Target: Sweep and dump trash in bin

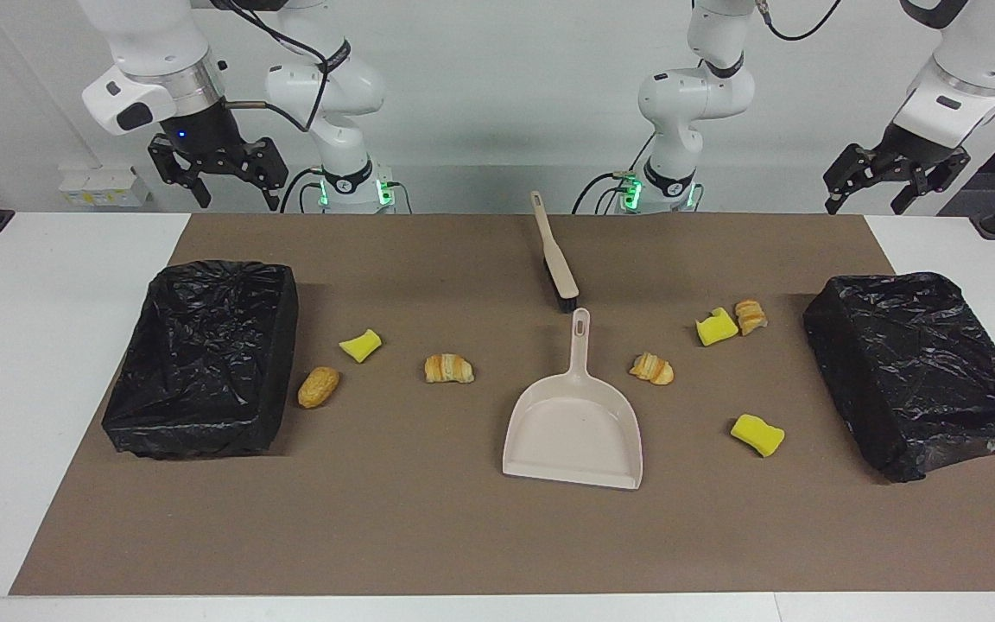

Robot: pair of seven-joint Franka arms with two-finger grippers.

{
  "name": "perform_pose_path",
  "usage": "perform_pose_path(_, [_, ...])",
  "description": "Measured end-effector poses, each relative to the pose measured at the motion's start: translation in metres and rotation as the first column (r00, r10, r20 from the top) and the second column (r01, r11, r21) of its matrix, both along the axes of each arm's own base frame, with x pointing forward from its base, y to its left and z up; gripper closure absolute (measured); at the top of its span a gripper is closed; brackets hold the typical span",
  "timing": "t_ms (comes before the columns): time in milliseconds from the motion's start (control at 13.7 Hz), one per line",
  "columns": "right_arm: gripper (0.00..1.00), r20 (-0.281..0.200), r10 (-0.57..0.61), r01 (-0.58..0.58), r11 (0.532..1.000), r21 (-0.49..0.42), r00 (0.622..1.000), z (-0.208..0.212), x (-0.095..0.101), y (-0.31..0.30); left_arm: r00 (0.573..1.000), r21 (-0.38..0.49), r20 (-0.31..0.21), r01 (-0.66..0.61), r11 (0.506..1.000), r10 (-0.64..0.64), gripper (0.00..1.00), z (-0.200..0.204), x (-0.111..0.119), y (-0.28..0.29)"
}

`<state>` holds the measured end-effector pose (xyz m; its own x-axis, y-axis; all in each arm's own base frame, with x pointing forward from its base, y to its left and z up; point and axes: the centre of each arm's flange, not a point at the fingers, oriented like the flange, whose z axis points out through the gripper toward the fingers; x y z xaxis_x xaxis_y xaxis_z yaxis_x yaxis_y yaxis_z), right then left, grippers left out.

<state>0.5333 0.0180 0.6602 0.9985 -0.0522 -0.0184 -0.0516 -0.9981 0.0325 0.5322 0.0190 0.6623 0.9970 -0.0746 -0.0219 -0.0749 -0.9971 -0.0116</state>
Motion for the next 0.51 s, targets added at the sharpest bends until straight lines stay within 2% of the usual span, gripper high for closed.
perform_pose_path(512, [0.00, 0.013, -0.002, 0.002, 1.000, 0.000, 1.000, 0.0002, 0.0017, -0.0003, 1.000, 0.000, 0.000, 0.000, 1.000, 0.000, 0.00, 0.0000, 0.0000, 0.0000])
